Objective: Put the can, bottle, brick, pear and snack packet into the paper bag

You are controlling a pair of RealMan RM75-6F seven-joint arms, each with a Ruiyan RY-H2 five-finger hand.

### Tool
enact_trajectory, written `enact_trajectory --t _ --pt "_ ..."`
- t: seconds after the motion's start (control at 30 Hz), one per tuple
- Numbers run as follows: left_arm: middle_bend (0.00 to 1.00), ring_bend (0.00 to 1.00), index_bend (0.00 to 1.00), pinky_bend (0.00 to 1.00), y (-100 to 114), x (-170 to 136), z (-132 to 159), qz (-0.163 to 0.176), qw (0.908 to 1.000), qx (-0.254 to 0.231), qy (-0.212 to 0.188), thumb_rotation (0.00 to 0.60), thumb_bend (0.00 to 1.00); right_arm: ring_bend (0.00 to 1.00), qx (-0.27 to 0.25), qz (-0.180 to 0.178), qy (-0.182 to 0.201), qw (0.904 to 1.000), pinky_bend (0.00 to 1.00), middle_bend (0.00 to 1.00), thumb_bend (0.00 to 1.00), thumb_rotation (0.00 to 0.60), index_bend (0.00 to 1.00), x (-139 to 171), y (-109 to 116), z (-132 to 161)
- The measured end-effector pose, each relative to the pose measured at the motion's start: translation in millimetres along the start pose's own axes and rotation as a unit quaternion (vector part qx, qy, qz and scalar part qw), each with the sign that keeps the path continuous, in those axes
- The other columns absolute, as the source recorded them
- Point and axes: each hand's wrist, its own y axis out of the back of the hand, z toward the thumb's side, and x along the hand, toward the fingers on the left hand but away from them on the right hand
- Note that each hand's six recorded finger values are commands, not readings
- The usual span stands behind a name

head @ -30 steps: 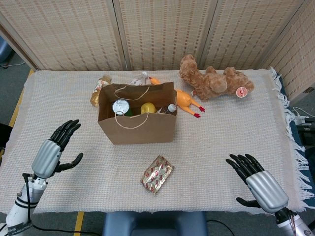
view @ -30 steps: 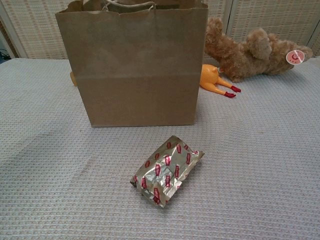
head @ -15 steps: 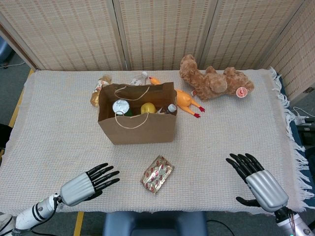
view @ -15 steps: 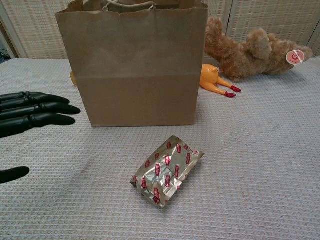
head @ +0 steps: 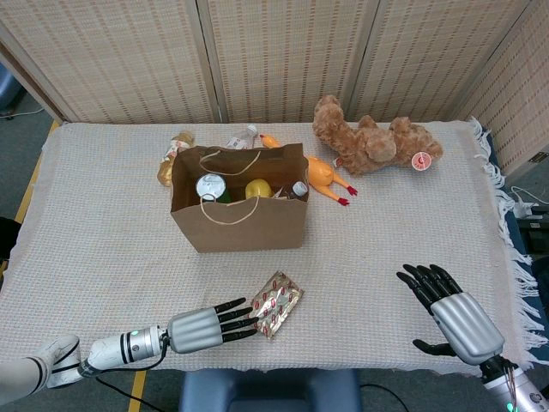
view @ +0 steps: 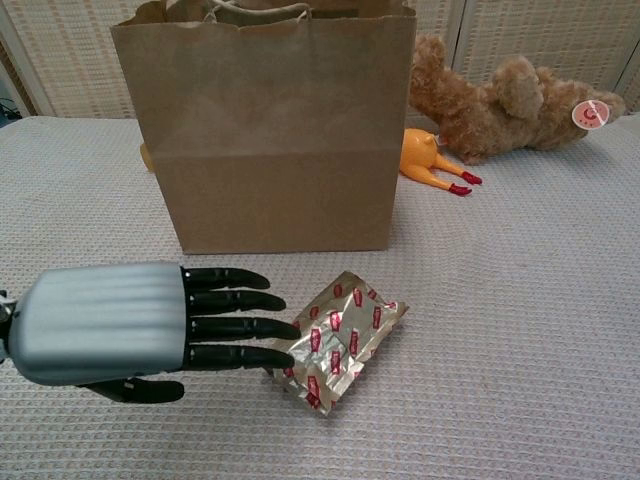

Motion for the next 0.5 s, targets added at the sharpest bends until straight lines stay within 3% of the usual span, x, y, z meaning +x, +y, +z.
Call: enact_trajectory --t 0.5 --pt "0.00 0.00 0.00 0.07 9 69 10 -0.020 0.9980 0.034 -0.049 0.600 0.36 0.00 -0.008 -0.005 0.000 1.0000 0.00 0.00 0.02 0.600 0.00 0 6 -2"
